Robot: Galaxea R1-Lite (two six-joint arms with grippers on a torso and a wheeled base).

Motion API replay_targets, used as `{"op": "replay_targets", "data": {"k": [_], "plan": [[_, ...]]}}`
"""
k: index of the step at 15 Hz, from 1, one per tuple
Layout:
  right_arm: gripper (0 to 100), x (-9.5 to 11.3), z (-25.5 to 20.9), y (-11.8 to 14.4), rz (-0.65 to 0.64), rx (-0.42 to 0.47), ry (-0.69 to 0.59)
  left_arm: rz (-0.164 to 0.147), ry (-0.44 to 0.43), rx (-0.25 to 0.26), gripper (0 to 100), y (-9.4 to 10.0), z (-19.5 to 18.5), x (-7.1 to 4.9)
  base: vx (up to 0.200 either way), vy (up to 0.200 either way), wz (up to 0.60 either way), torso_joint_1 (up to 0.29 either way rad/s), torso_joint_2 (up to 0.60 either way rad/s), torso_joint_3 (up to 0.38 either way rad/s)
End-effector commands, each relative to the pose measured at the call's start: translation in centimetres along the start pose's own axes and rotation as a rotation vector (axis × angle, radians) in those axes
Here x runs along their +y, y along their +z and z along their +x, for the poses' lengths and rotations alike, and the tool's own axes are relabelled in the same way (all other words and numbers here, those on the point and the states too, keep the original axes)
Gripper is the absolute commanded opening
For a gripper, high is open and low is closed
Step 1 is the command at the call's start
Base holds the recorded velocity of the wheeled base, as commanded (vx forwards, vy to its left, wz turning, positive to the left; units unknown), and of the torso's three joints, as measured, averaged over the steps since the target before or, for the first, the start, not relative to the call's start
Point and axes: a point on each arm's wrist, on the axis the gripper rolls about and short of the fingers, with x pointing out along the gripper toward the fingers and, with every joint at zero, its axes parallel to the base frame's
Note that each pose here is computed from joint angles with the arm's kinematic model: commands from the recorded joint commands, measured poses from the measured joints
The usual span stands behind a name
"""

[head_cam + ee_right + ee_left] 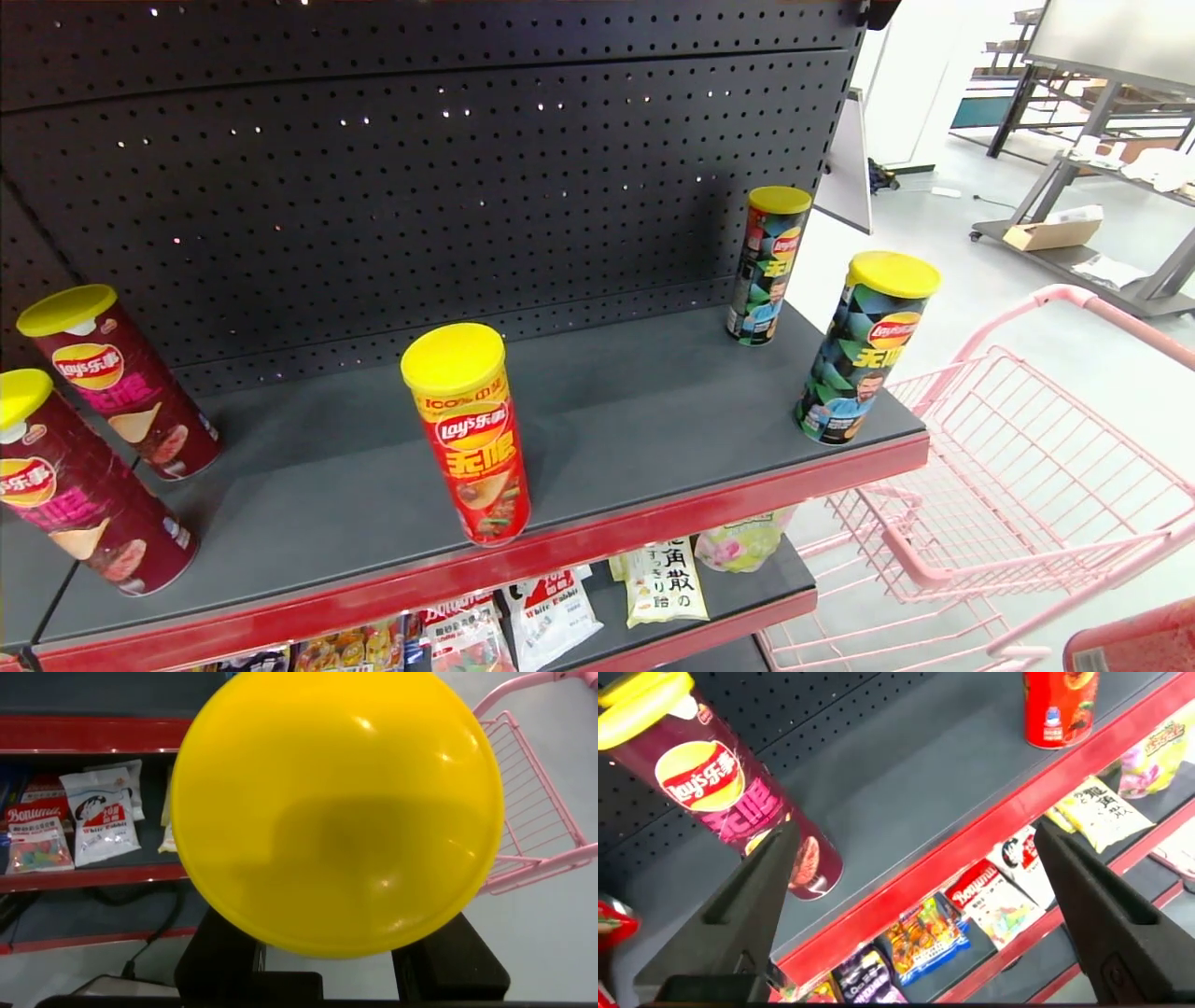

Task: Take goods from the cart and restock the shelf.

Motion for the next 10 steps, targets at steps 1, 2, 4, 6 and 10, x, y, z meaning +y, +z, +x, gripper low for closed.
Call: {"op": "replay_targets", "data": {"k": [1,2,4,6,10], "plan": [[0,-0.01,0.01,0.04,-0.001,0.001,-0.001,0.0,-0.001,0.003,100,-0.01,0.03,-0.01,0.0,0.0,0.0,0.0,0.0,0.0],[0,-0.01,0.01,0.05,-0.001,-0.001,-0.001,0.001,-0.001,0.001,100,0.03,0.02,0.01,0.0,0.0,0.0,0.0,0.0,0.0],[0,-0.01,0.01,0.04,0.0,0.001,-0.005,0.008,-0.001,0.001,100,0.08,0.02,0.02,0.0,0.0,0.0,0.0,0.0,0.0],[0,0.01,0.02,-0.09,0.0,0.003,-0.005,0.012,-0.001,0.001,100,0.08,0.02,0.02,0.0,0.0,0.0,0.0,0.0,0.0],[0,0.01,0.02,-0.09,0.0,0.003,-0.005,0.014,0.0,0.0,100,0.07,0.0,0.03,0.0,0.0,0.0,0.0,0.0,0.0]]}}
